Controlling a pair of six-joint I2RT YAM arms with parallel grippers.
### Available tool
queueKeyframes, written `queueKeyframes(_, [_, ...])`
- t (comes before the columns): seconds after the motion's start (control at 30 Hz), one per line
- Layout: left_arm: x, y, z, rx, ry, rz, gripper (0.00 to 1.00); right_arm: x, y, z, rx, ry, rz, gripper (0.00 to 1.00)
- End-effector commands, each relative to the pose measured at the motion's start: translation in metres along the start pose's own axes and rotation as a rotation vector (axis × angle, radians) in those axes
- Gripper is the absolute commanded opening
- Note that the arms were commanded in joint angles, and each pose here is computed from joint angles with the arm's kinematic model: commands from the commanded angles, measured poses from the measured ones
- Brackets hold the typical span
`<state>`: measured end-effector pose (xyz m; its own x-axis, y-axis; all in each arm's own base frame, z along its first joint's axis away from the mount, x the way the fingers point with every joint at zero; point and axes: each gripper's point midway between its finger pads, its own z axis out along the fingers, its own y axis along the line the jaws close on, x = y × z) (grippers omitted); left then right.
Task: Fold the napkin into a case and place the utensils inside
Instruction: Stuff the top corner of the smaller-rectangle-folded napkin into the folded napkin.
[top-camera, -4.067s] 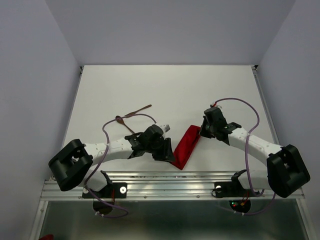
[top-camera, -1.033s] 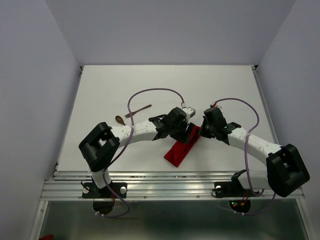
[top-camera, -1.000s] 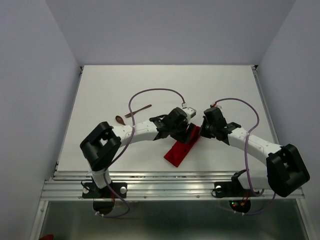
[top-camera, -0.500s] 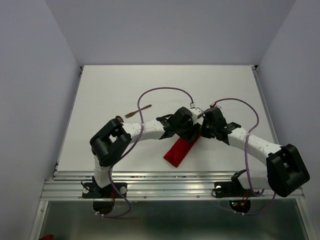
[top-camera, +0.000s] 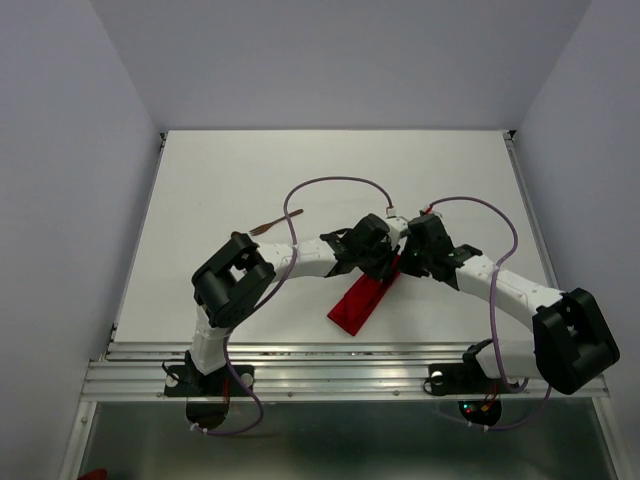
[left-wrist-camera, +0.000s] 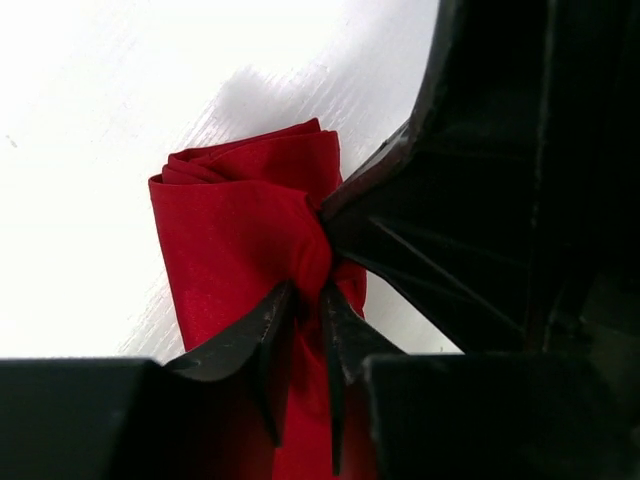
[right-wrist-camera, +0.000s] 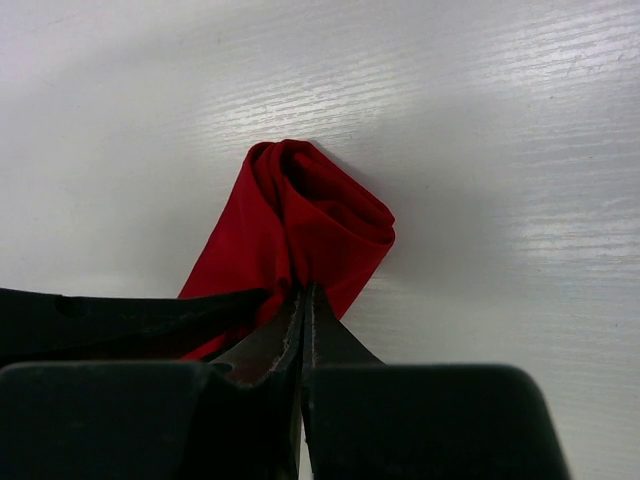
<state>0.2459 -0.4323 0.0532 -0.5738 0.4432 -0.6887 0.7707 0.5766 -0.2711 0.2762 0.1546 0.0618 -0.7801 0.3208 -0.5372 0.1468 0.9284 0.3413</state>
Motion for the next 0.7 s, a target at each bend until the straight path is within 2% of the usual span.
queueKeyframes(0.0, [-0.035,-0.014,-0.004,0.034,-0.087,0.015,0.22,-0.008,0.012,-0.004,-0.048,-0.033,0.008,0.01])
queueKeyframes(0.13, [-0.038,-0.014,-0.004,0.032,-0.095,0.004,0.00,-0.008,0.012,-0.004,-0.048,-0.033,0.008,0.01])
queueKeyframes(0.53, [-0.050,-0.019,-0.024,0.189,-0.166,-0.103,0.00,-0.008,0.010,-0.007,-0.047,-0.041,0.021,0.01])
queueKeyframes(0.67, [-0.046,-0.019,-0.024,0.234,-0.153,-0.134,0.00,-0.009,0.011,-0.009,-0.054,-0.049,0.024,0.01])
